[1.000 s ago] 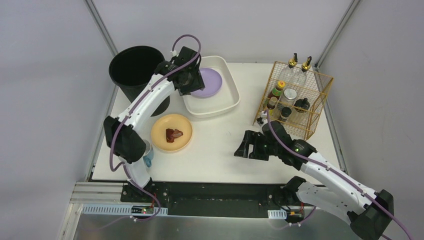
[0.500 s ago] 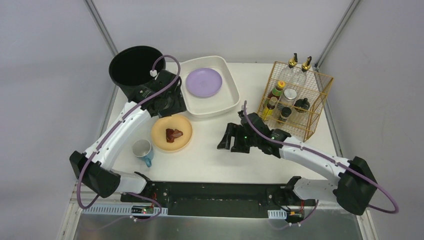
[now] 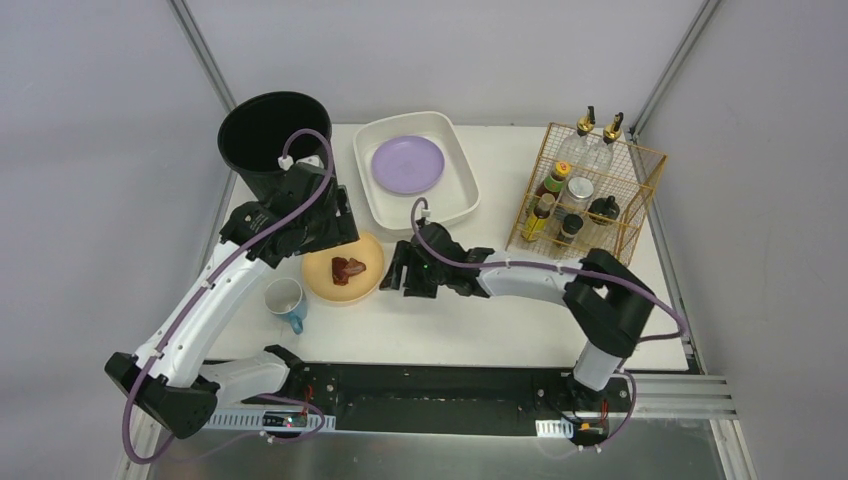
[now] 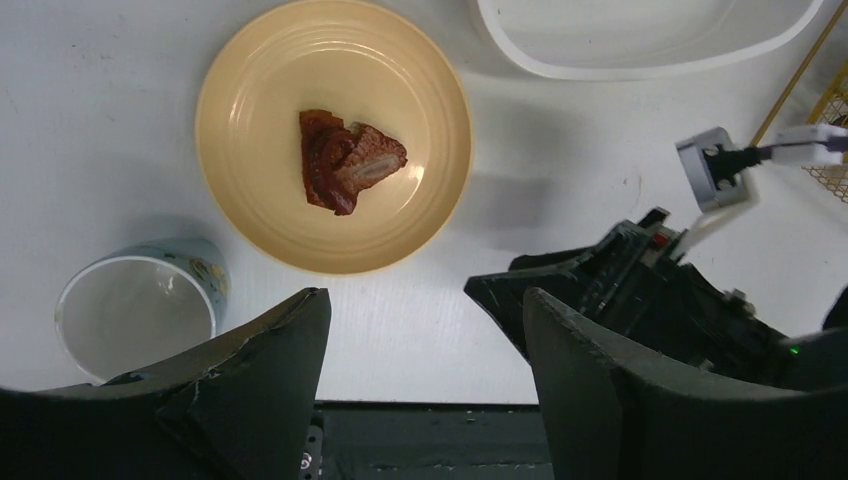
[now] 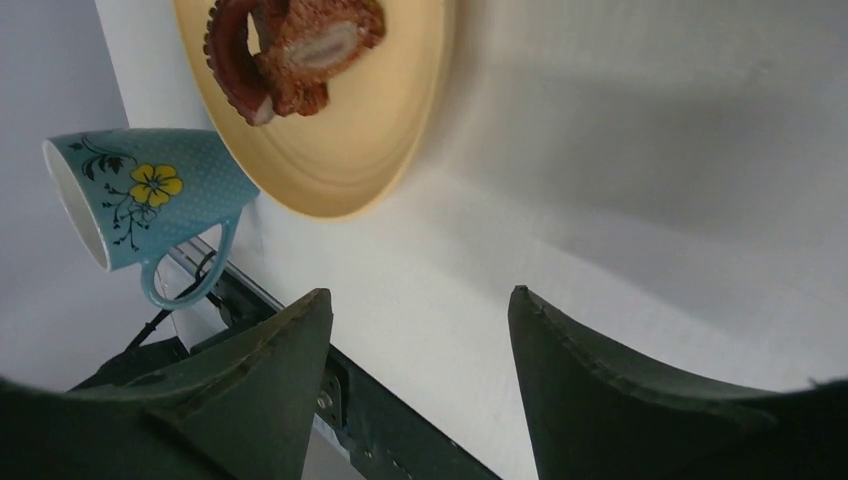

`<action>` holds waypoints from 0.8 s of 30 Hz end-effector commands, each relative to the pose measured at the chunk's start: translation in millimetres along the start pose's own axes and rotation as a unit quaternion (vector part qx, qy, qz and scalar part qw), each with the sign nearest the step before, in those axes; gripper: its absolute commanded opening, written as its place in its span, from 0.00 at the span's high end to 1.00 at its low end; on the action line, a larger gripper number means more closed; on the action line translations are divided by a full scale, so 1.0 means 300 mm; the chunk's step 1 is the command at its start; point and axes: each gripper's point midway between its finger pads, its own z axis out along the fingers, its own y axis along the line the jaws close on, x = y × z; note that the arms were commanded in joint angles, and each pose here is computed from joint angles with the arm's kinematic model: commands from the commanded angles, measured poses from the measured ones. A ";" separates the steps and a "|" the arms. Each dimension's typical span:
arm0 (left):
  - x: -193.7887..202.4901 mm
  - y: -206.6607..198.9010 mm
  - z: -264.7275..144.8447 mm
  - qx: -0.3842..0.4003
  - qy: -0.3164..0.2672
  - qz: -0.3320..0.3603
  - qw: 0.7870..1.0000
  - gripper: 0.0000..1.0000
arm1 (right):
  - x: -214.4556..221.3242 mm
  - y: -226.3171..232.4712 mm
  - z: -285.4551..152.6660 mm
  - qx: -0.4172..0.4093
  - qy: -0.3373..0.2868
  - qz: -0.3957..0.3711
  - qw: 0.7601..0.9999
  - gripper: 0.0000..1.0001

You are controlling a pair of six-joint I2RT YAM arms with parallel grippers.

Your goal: Clear the kitchen counter

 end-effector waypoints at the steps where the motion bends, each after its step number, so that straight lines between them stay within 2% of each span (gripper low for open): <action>1: 0.035 0.020 -0.031 0.009 0.004 0.022 1.000 0.28 | -0.062 0.140 0.090 -0.047 -0.035 0.017 0.998 0.33; 11: 0.056 0.056 -0.077 0.014 0.001 0.043 0.999 0.25 | -0.095 0.103 0.204 -0.005 -0.061 0.031 0.998 0.40; 24: 0.067 0.065 -0.090 0.020 0.000 0.049 0.999 0.25 | -0.101 0.069 0.271 0.013 -0.068 0.049 0.996 0.60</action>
